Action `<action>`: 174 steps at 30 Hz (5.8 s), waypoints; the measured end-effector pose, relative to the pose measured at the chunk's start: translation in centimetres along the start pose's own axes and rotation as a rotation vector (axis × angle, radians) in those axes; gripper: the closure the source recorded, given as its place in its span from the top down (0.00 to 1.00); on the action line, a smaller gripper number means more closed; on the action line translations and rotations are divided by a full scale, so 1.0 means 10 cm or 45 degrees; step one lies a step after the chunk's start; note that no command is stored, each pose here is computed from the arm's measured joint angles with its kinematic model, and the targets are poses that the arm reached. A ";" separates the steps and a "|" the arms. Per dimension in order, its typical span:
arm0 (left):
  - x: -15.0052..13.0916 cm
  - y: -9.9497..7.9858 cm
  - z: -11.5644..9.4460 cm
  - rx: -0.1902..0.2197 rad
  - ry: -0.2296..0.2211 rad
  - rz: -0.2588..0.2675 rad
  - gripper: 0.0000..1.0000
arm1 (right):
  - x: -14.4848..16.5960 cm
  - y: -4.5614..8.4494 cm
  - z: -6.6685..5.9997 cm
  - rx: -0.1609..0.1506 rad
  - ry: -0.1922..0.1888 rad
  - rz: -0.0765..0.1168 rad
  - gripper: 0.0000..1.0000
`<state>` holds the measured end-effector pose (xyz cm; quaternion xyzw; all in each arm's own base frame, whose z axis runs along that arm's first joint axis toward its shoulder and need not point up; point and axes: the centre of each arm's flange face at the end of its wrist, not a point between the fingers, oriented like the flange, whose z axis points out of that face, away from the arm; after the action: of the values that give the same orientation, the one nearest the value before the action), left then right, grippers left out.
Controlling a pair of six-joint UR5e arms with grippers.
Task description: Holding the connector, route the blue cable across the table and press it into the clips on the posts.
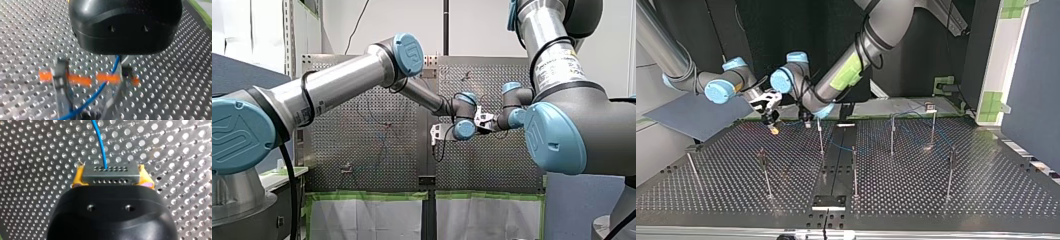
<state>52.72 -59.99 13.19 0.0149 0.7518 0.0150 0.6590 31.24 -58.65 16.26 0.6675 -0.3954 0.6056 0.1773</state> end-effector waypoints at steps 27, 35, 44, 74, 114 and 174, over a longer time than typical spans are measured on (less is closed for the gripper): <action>-1.31 -0.23 -0.75 0.023 -0.156 -0.235 0.00 | 0.84 -0.09 -0.27 -0.009 0.141 -0.058 0.00; -1.58 -0.22 -0.97 -0.032 -0.188 -0.290 0.00 | 1.05 -0.19 -0.45 -0.010 0.131 -0.110 0.00; -1.80 -0.15 -1.22 -0.109 -0.213 -0.395 0.00 | 1.24 -0.30 -0.72 -0.022 0.145 -0.158 0.00; -2.23 0.06 -1.02 -0.053 -0.313 -0.281 0.00 | 1.96 -0.46 -1.11 -0.035 0.302 -0.218 0.00; -2.45 0.13 -0.46 0.149 -0.410 -0.140 0.00 | 2.05 -0.08 -1.04 0.018 0.332 -0.191 0.00; -2.42 0.21 -0.41 0.210 -0.351 -0.134 1.00 | 2.19 -0.03 -1.01 0.110 0.368 -0.219 0.00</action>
<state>51.87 -58.89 37.74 0.0314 0.6525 -0.0836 0.7525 23.69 -58.07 39.15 0.6119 -0.2808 0.6942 0.2546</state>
